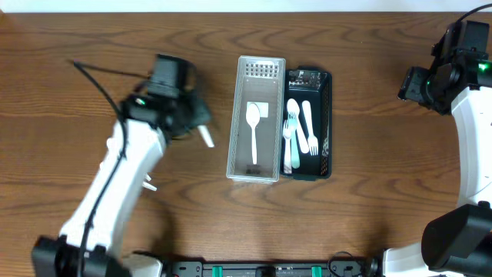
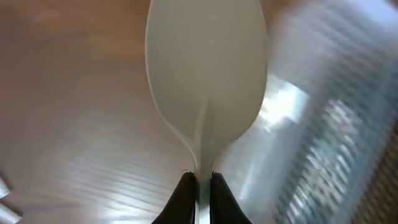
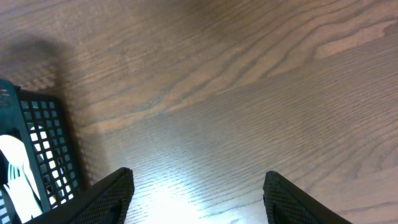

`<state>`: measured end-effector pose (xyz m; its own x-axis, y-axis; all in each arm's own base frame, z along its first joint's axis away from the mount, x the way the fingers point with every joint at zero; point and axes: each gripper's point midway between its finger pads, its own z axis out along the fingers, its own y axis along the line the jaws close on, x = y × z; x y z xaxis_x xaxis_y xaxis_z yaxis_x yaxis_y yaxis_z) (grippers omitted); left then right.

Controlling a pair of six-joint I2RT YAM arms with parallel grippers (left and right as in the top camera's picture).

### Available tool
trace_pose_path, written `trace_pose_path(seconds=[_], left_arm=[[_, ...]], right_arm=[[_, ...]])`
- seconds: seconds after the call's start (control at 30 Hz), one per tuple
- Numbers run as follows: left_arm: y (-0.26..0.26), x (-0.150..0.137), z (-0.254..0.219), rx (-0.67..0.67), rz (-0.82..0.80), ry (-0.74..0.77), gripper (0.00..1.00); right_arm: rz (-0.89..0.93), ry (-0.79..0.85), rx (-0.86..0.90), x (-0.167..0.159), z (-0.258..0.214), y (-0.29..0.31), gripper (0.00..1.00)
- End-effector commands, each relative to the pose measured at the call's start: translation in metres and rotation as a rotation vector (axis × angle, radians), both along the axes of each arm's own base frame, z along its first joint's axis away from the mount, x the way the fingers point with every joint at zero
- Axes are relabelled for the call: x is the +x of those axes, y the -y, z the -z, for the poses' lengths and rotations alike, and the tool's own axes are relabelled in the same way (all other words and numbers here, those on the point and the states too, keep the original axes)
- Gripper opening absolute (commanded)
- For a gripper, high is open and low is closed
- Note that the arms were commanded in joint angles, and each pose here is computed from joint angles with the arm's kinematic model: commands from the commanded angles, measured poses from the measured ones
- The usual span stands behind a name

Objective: Pack container
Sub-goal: 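Carry the second spoon into the clear tray and open the left gripper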

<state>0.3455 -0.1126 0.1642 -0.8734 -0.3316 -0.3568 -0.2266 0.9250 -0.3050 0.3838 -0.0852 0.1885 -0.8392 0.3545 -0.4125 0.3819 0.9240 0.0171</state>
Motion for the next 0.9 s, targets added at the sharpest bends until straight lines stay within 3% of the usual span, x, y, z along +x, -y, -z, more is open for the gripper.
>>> trace_pose_path(seconds=[0.0, 0.2, 0.5, 0.6, 0.7, 0.87], left_arm=[[0.037, -0.011, -0.004, 0.105, 0.232, 0.063, 0.06], [0.100, -0.017, 0.014, 0.230, 0.492, 0.142, 0.06], [0.116, -0.021, 0.083, 0.281, 0.554, -0.010, 0.08], [0.118, -0.018, 0.069, 0.283, 0.579, 0.024, 0.32], [0.122, -0.012, 0.038, 0.293, 0.640, 0.099, 0.70], [0.102, 0.002, -0.038, 0.308, 0.566, 0.235, 0.83]], right_arm=[[0.007, -0.014, -0.013, -0.002, 0.004, 0.008, 0.70], [0.007, -0.014, -0.013, -0.002, 0.004, 0.008, 0.70], [0.007, -0.016, -0.013, -0.002, 0.005, 0.008, 0.70], [0.007, -0.019, -0.012, -0.003, 0.005, 0.008, 0.70], [0.007, -0.019, -0.012, -0.003, 0.005, 0.008, 0.70], [0.006, -0.019, -0.012, -0.003, 0.005, 0.008, 0.70]])
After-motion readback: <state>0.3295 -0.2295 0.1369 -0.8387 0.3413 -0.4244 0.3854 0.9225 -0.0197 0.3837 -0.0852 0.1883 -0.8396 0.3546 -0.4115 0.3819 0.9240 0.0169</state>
